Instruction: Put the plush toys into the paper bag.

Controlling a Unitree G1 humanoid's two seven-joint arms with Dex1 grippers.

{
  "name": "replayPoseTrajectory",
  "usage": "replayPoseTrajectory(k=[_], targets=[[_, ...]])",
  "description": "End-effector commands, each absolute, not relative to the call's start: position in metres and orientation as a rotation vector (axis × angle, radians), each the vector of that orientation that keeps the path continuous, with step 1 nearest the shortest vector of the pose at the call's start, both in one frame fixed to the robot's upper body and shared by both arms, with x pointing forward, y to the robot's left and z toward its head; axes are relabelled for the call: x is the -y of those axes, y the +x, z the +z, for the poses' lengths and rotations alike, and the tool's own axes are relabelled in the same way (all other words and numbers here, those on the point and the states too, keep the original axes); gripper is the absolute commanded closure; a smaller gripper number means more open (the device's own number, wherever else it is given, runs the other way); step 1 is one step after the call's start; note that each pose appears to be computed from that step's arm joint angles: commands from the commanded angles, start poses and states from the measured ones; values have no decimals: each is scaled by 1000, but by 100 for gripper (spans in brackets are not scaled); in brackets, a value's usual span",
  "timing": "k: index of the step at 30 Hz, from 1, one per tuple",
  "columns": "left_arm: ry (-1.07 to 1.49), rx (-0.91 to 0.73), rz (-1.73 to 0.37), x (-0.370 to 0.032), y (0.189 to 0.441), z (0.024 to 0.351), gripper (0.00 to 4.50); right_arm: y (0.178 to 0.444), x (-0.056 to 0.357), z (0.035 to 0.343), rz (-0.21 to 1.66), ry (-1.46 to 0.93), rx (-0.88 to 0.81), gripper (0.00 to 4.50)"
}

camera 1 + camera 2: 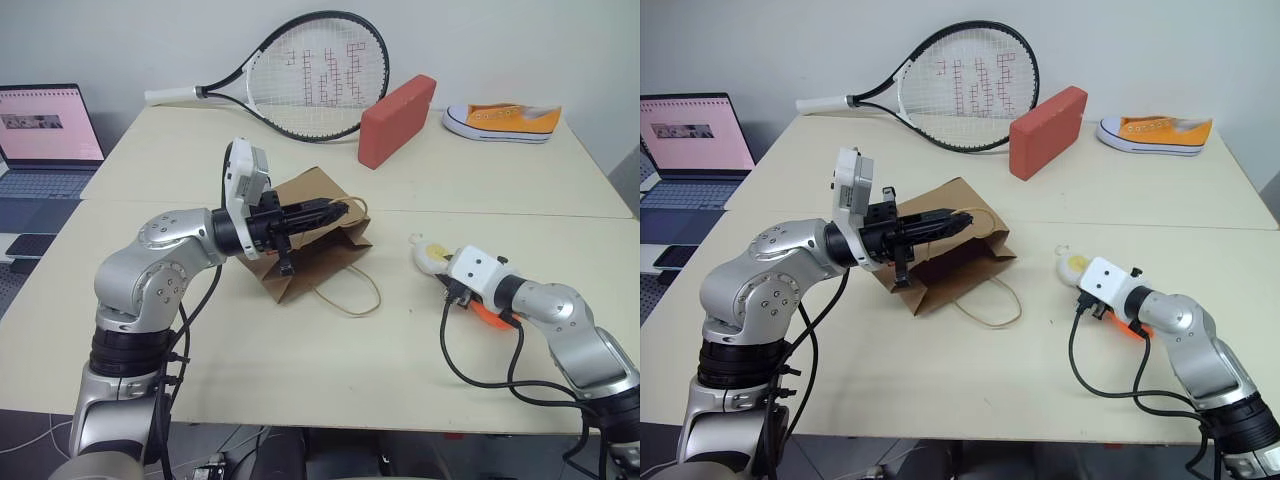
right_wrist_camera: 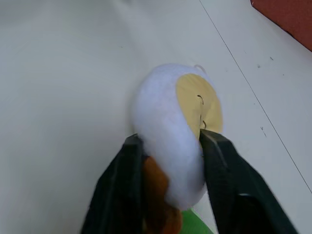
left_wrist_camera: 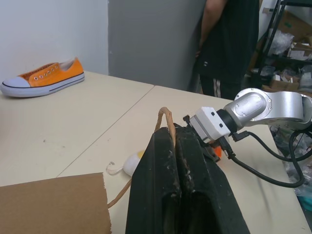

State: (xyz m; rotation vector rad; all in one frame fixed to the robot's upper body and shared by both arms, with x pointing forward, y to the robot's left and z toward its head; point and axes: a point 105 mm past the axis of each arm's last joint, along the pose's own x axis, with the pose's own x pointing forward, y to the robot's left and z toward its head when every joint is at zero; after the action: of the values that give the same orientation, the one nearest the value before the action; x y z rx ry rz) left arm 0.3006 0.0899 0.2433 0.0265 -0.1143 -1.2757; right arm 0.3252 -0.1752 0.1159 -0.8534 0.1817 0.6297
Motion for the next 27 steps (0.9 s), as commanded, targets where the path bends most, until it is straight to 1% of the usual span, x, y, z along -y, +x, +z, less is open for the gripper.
replayPoseTrajectory(k=[1, 2, 7, 10, 12, 16, 20, 24, 27], targets=[[42, 163, -1288, -90, 296, 256, 450, 327, 174, 128, 614, -866, -130, 431], [42, 163, -1288, -90, 297, 257, 450, 327, 174, 129, 613, -865, -125, 448], [38, 169, -1286, -90, 299, 259, 450, 322, 168, 147, 648, -802, -86, 448], [29, 173, -1290, -90, 299, 260, 450, 303, 147, 161, 784, -682, -92, 448], [26, 174, -1294, -89, 299, 261, 450, 292, 135, 165, 861, -628, -107, 448], [20, 174, -1308, -87, 298, 262, 450, 285, 109, 172, 920, -466, -106, 448], [17, 174, -1326, -84, 295, 264, 450, 290, 86, 172, 934, -372, -110, 448], [12, 172, -1344, -82, 292, 265, 450, 302, 66, 169, 915, -280, -111, 448], [6, 177, -1356, -79, 290, 266, 450, 313, 53, 166, 900, -255, -107, 448]])
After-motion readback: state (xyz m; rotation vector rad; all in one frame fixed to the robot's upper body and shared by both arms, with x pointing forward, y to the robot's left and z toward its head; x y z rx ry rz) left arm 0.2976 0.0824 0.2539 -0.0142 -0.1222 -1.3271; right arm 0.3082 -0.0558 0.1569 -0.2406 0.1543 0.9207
